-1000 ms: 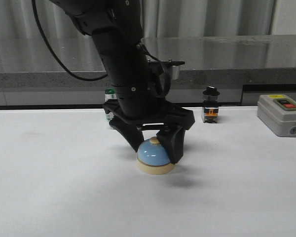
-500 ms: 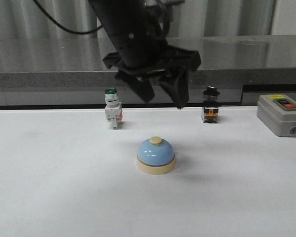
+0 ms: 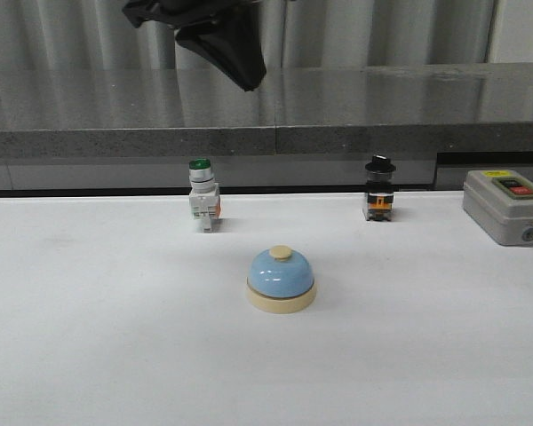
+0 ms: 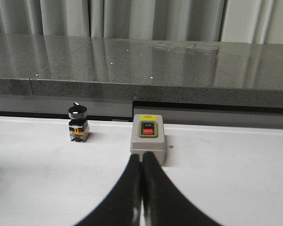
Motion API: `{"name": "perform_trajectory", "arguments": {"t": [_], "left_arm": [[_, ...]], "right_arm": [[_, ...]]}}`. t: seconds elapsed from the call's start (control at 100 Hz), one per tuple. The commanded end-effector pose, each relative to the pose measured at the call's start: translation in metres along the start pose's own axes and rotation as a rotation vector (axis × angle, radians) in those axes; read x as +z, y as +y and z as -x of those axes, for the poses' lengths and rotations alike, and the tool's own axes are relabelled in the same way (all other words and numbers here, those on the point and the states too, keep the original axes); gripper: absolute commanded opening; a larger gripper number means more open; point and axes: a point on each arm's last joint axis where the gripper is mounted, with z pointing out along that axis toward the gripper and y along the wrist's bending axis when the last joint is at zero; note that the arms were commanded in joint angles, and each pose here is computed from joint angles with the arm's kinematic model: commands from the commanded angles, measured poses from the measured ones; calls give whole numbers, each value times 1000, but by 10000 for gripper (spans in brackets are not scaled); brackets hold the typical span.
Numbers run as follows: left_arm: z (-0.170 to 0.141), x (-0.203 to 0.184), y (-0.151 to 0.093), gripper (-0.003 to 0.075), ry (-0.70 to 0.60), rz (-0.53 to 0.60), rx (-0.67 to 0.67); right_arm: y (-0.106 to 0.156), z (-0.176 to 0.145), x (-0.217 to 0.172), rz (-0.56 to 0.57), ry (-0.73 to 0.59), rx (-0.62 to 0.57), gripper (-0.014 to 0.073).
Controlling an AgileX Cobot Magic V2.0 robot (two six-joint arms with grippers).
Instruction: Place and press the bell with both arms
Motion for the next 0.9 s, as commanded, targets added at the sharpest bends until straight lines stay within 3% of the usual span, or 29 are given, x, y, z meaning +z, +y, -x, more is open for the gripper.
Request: {"name": "perform_trajectory", "arguments": {"t": [0.0, 0.18, 0.51, 0.89], "left_arm": [[18, -44, 7, -20, -152, 9, -31], [11, -65, 36, -20, -191, 71, -89], [-32, -113, 94, -20, -264, 221, -260], [-100, -162, 105, -20, -334, 344, -358]], "right_arm": [[0, 13, -2, -4, -107, -14, -59], [0, 13, -2, -4, -107, -14, -59], [0, 13, -2, -4, -107, -14, -59], [0, 13, -2, -4, -107, -14, -59]]}}
